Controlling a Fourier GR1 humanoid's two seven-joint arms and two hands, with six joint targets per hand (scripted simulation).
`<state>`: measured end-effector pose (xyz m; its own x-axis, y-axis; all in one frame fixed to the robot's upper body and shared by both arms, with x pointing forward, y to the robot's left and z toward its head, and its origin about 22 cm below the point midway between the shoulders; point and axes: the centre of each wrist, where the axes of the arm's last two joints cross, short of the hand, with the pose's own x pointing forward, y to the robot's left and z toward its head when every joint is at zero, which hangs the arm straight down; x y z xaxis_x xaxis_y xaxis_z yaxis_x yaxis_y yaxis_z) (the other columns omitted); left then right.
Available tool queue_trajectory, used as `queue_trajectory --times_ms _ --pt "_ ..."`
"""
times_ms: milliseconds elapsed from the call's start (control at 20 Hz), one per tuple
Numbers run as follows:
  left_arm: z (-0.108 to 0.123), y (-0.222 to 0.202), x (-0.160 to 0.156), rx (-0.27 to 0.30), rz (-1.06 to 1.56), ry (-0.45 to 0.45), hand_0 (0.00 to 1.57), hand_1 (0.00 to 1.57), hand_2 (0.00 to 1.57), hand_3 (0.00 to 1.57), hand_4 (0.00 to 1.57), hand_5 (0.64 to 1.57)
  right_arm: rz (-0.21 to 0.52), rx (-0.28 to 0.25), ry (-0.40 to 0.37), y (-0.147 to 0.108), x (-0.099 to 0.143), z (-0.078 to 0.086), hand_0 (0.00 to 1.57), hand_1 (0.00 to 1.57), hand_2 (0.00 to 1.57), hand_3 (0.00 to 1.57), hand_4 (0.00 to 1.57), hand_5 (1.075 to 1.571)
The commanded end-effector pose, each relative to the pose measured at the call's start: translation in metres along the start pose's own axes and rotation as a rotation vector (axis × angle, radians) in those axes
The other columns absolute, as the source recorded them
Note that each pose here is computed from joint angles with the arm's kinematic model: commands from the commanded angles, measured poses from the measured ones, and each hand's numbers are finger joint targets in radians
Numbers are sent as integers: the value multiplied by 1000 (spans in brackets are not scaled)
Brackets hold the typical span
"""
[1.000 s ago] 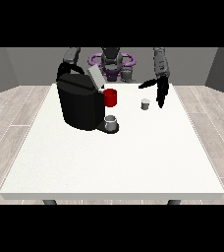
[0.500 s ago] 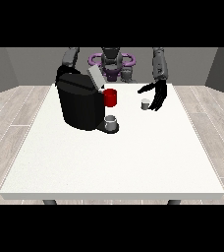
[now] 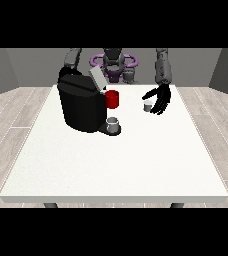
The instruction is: Insert the coffee pod into the coffee machine and close the lid
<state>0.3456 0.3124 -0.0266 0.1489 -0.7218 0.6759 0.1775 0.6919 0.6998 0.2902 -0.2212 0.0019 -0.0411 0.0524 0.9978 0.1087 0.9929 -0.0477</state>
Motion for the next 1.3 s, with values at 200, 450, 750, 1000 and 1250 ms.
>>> queue_trajectory --times_ms 200,450,750,1000,1250 --pt "0 -15 -12 70 -73 -35 686 686 849 651 288 1571 -12 0 6 0 2 -1 0 0 0 0 491 1571" --pt "-7 -19 0 117 -157 -46 920 920 1042 829 361 1571 -39 -8 -9 -17 9 -9 0 0 0 0 492 1571" --pt "-6 3 -16 92 -247 -60 1028 1028 1112 890 287 1571 -51 -12 -15 -3 1 -4 0 0 0 0 487 1571" --pt "-16 20 0 48 -222 -100 1317 1317 1430 1407 548 1571 -33 -19 34 3 0 0 0 0 0 0 424 1571" --pt "-39 31 66 9 -187 -242 1400 1400 1423 1364 595 1571 -42 -35 86 2 -19 -4 0 0 0 0 438 1571"
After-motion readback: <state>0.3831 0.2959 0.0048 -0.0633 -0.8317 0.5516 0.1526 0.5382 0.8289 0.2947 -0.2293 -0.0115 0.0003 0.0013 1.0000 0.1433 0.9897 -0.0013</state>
